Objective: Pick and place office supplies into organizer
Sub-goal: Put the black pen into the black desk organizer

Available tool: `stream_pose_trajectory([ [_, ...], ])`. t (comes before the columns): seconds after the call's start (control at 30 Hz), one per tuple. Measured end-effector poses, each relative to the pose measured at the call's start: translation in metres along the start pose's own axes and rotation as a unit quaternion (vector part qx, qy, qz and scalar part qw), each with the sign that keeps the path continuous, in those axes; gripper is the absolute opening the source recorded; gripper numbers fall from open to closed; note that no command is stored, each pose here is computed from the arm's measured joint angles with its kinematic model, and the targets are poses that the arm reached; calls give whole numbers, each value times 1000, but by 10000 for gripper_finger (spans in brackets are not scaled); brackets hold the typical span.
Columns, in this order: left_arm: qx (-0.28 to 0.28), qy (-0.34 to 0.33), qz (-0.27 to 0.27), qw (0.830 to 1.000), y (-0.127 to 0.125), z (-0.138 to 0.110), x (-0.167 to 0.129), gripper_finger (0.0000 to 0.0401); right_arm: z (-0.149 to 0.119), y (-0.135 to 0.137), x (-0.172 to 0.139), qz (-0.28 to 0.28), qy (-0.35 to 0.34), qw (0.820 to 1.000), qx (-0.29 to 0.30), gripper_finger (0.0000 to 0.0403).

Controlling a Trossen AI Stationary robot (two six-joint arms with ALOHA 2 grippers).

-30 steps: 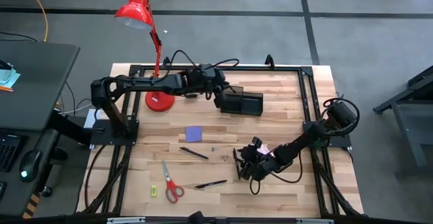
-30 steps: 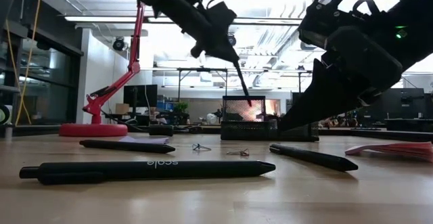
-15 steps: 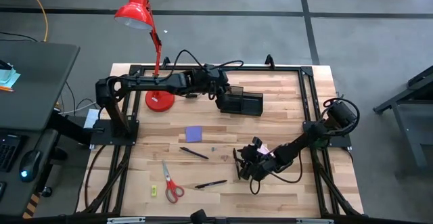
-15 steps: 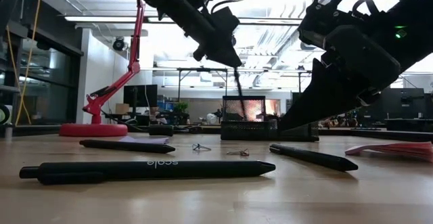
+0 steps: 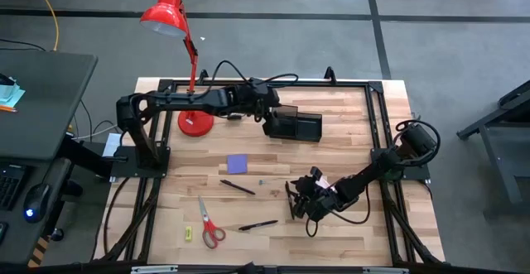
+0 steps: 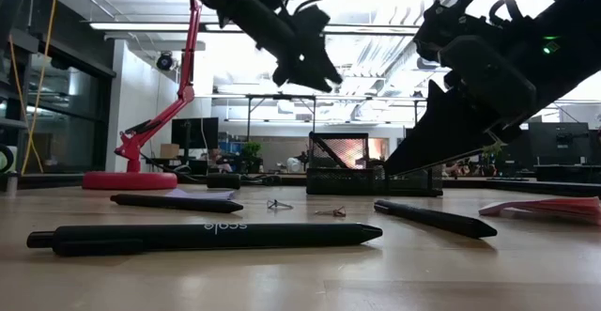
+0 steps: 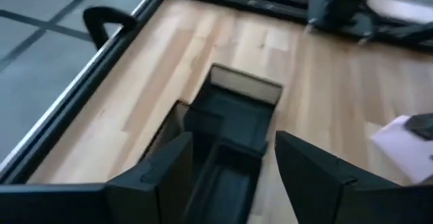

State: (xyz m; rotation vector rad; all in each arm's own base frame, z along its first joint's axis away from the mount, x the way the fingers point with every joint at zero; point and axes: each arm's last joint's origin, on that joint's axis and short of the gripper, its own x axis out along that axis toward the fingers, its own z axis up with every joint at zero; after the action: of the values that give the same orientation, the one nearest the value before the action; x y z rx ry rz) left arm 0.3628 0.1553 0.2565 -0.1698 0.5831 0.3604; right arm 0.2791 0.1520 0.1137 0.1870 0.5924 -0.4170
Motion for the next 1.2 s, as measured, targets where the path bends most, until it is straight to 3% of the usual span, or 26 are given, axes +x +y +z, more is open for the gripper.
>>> stream_pose_trajectory([
  [0.2, 6, -11, -13, 1000, -24, -2, -9, 191, -5, 5, -7, 0, -10, 1000, 3, 149],
  [0.33, 25, -74, -56, 995, -56, 2, -28, 183, -10, 10, -15, -9, -32, 999, 5, 149],
  [0.43, 43, -113, -107, 987, -84, -10, -47, 177, -14, 11, -20, -16, -41, 999, 15, 151],
  [0.6, 42, -177, -178, 967, -120, -44, -80, 173, -19, 15, -27, -14, -54, 998, 35, 146],
  [0.83, 41, -211, -182, 960, -152, -108, -108, 174, -20, 21, -33, -10, -88, 992, 95, 134],
  [0.93, 39, -231, -211, 949, -159, -133, -116, 174, -24, 26, -33, 5, -92, 990, 109, 126],
  [1.07, 28, -272, -248, 929, -161, -158, -127, 175, -30, 33, -27, 62, -46, 989, 125, 119],
  [1.2, 24, -284, -255, 924, -158, -174, -132, 175, -28, 34, -22, 82, -25, 987, 136, 118],
])
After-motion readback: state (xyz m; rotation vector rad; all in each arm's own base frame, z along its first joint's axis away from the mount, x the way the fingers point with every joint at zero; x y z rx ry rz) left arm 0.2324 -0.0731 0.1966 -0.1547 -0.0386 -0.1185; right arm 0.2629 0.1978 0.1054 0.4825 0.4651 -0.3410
